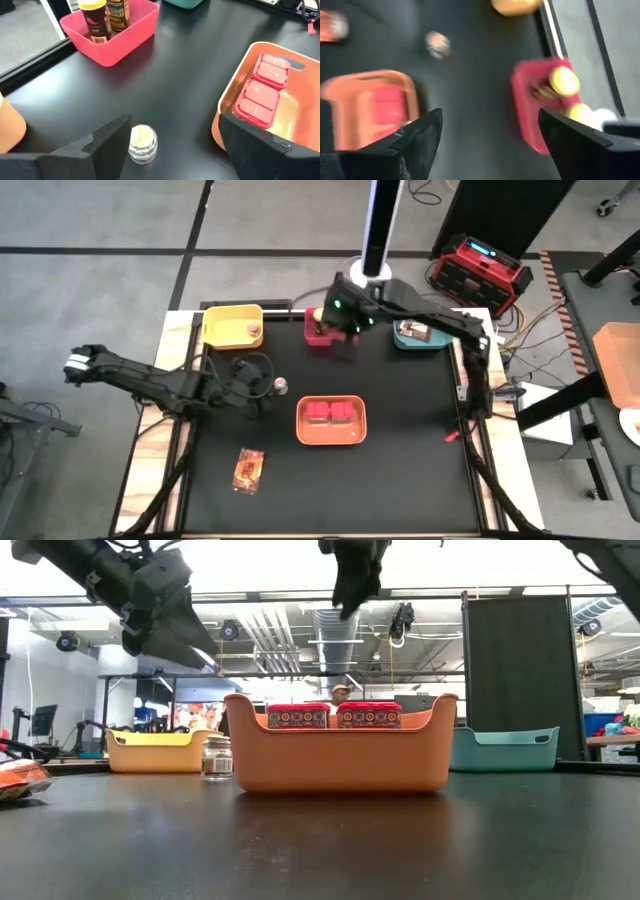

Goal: Sort spices by type
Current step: Put the brown seasoning bag into the green bin

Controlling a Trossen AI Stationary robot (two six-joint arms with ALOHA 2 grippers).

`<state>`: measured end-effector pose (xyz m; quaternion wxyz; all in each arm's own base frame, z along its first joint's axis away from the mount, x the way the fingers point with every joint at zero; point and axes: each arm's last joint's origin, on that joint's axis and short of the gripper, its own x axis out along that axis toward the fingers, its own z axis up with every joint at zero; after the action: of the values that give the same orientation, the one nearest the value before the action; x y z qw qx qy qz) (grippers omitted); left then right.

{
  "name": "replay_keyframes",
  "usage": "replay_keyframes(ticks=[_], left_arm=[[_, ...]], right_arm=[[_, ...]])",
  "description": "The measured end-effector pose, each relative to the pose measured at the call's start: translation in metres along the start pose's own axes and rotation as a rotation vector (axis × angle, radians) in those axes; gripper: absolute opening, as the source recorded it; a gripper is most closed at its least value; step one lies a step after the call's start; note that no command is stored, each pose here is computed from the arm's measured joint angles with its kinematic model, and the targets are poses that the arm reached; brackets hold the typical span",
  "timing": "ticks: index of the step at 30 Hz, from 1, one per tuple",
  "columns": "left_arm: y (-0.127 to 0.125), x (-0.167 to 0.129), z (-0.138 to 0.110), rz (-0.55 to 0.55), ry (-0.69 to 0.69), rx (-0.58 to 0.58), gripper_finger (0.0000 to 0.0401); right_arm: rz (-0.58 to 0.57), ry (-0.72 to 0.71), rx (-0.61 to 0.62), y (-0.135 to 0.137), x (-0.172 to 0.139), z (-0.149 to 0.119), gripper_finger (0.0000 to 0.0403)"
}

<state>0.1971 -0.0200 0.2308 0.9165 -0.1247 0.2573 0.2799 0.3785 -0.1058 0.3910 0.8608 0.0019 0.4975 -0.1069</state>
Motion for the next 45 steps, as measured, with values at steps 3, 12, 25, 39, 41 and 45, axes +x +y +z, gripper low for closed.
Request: replay_keyframes(ticks=[3, 12, 25, 39, 41, 45], left_arm=[[-0.003, 0.003, -0.003, 0.003, 0.017, 0.0, 0.0284], [-0.013, 0.009, -0.013, -0.004, 0.052, 0.012, 0.0284], [-0.02, 0.015, -0.017, -0.007, 0.065, 0.006, 0.0284], [-0.024, 0.025, -0.023, 0.008, 0.085, 0.062, 0.0284], [-0.025, 0.025, -0.024, 0.009, 0.087, 0.07, 0.0284], [-0.026, 0.022, -0.017, -0.003, 0.071, 0.089, 0.0284]], right_arm=[[0.034, -0.085, -0.061, 0.034, -0.014, -0.002, 0.0316], [-0.018, -0.198, -0.18, 0.112, -0.013, -0.038, 0.0322], [0.023, -0.346, -0.116, 0.137, 0.01, -0.111, 0.0338], [-0.08, -0.605, -0.023, 0.148, 0.042, -0.177, 0.0314], [-0.107, -0.599, -0.016, 0.147, 0.046, -0.182, 0.0311], [-0.115, -0.593, -0.006, 0.147, 0.048, -0.184, 0.0308]])
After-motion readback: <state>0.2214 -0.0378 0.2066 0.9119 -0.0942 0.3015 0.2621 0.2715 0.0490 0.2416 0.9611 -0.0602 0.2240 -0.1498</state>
